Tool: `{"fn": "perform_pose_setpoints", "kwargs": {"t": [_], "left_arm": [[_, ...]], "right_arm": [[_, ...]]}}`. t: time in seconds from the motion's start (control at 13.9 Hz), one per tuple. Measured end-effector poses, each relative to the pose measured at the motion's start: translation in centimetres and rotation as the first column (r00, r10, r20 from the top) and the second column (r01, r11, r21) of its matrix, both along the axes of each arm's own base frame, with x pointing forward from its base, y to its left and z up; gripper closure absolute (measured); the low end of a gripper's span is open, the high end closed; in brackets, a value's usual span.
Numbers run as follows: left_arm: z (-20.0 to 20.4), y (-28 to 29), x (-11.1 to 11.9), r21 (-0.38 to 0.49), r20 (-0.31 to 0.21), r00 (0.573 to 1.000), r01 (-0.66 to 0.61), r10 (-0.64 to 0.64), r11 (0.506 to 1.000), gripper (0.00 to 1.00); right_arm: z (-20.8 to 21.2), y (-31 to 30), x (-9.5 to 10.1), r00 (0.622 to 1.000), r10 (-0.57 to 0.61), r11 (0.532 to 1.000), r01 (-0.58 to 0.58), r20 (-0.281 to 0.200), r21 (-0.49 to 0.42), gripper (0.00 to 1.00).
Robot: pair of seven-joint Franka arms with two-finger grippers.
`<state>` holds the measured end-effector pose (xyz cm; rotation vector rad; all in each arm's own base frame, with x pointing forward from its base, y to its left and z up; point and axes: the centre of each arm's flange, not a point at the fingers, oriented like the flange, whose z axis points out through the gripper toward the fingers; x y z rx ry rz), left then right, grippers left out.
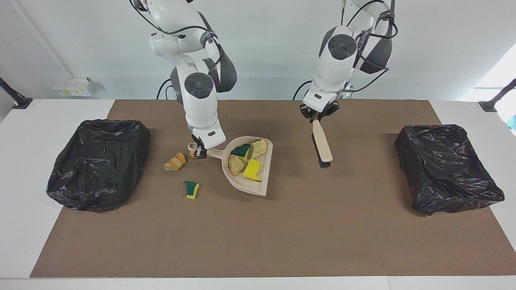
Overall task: Sweep and dump trash in bin
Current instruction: 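Carry the loaded dustpan to the bin with the right gripper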
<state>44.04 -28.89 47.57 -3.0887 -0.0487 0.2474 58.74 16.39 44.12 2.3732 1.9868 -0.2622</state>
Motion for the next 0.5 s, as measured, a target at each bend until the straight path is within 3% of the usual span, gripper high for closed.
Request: {"fn": "perform_pose_setpoints", "kwargs": {"t": [0.22, 0.5], "left_arm": [[-2.4, -2.3, -4.7, -0.010, 0.033, 0.998, 0.056, -0.056, 0.998, 0.75], [-6.5, -7.9, -8.9, -0.043, 0.098, 0.995, 0.022, -0.018, 0.999, 0.75]], "right_arm": [[2.7, -5.9, 0.9, 0.996, 0.086, 0.996, -0.086, -0.038, 0.016, 0.68], [6.1, -13.8, 0.6, 0.991, 0.128, 0.991, -0.127, -0.035, 0.032, 0.68]]}}
